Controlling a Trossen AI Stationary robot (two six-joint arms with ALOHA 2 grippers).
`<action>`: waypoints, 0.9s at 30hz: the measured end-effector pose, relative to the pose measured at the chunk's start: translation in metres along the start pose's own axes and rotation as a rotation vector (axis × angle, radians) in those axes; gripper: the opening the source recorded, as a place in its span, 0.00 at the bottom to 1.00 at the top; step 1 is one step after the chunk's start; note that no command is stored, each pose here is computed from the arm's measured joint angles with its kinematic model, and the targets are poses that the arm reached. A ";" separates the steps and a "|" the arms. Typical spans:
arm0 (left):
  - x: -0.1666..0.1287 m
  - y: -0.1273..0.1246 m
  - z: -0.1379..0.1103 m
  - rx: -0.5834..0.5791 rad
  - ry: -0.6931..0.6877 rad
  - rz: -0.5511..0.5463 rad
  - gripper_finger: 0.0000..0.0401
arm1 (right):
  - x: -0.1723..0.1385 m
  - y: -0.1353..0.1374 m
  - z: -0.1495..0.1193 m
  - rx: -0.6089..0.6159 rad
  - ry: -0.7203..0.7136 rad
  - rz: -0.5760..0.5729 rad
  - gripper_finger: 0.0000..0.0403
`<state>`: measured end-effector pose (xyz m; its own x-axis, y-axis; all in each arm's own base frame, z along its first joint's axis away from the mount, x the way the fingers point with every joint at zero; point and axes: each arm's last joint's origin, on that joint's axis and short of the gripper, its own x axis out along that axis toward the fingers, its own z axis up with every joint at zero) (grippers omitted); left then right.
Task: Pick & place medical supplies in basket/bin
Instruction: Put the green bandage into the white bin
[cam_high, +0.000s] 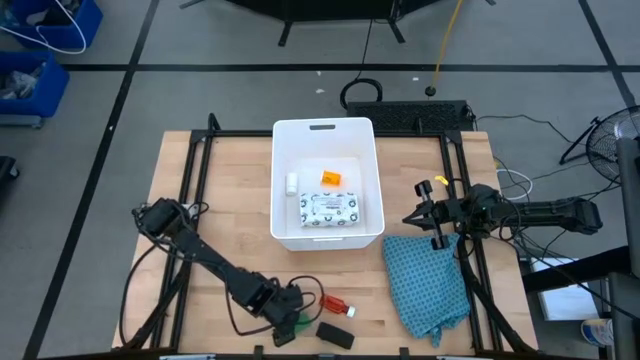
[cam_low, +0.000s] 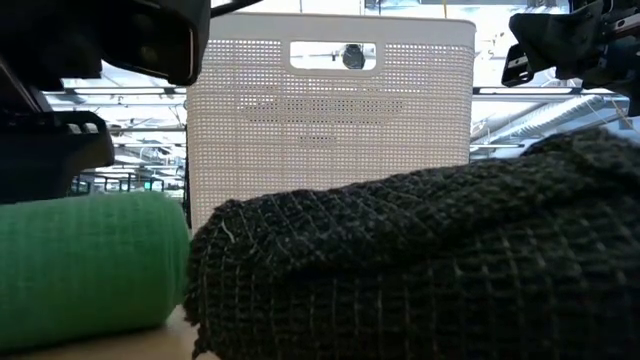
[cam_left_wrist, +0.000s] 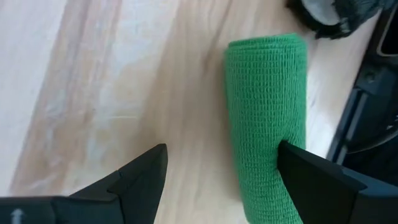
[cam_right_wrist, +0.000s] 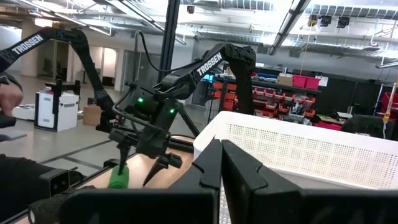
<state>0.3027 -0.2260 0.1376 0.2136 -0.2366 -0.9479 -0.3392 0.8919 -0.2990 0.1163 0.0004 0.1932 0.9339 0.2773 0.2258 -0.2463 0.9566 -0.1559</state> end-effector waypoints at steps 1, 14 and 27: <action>0.000 0.002 0.001 0.000 0.008 0.005 0.75 | 0.000 0.000 0.000 0.000 0.000 0.000 0.00; -0.058 0.001 0.011 0.060 -0.129 -0.079 0.75 | 0.000 0.000 0.000 -0.008 0.000 0.000 0.00; -0.031 0.000 0.000 0.034 -0.088 0.010 0.75 | 0.000 0.000 0.001 -0.013 -0.005 0.000 0.00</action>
<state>0.2963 -0.2186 0.1673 0.2908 -0.1938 -0.9370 -0.3112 0.9069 -0.2841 0.1162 0.0004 0.1937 0.9326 0.2774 0.2308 -0.2426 0.9555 -0.1679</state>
